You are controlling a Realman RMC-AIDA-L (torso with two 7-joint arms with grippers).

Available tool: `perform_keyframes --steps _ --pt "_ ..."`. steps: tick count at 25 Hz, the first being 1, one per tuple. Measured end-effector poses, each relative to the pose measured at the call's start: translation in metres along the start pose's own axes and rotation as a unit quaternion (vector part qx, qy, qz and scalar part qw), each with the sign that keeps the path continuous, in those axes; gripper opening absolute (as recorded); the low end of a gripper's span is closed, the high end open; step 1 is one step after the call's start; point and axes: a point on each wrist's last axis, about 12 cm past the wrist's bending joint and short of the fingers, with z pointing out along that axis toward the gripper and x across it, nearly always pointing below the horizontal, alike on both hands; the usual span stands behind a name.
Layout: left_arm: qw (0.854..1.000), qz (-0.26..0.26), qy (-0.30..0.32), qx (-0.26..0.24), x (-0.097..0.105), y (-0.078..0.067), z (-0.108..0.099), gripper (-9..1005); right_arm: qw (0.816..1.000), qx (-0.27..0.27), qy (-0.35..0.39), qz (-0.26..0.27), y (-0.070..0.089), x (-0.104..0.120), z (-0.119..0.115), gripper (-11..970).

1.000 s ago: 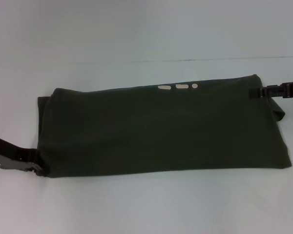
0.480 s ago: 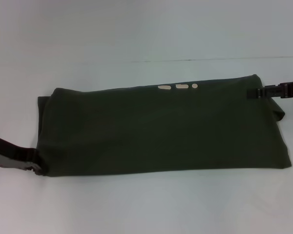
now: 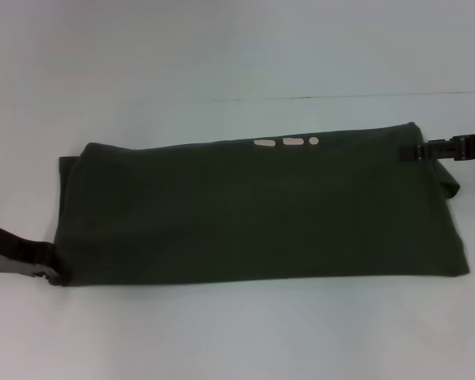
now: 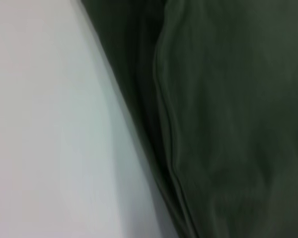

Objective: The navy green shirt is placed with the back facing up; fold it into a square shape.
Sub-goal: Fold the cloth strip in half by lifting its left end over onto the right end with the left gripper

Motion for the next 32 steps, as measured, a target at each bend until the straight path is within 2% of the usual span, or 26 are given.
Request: perform_keyframes --steps 6,13,18,32 --pt "1.0 0.007 -0.008 -0.007 0.004 0.008 -0.016 69 1.0 -0.001 0.0 0.001 0.0 0.001 0.001 927" --pt "1.0 0.024 0.003 -0.003 0.01 0.01 -0.027 69 1.0 0.0 -0.002 0.005 0.001 0.001 0.002 927" --pt "0.999 0.041 0.013 0.002 0.018 0.011 -0.041 70 1.0 0.006 -0.003 0.007 -0.001 0.003 0.004 927" --pt "0.998 0.058 0.021 -0.03 0.024 0.021 -0.063 69 1.0 0.0 -0.003 0.015 0.001 0.005 0.005 927"
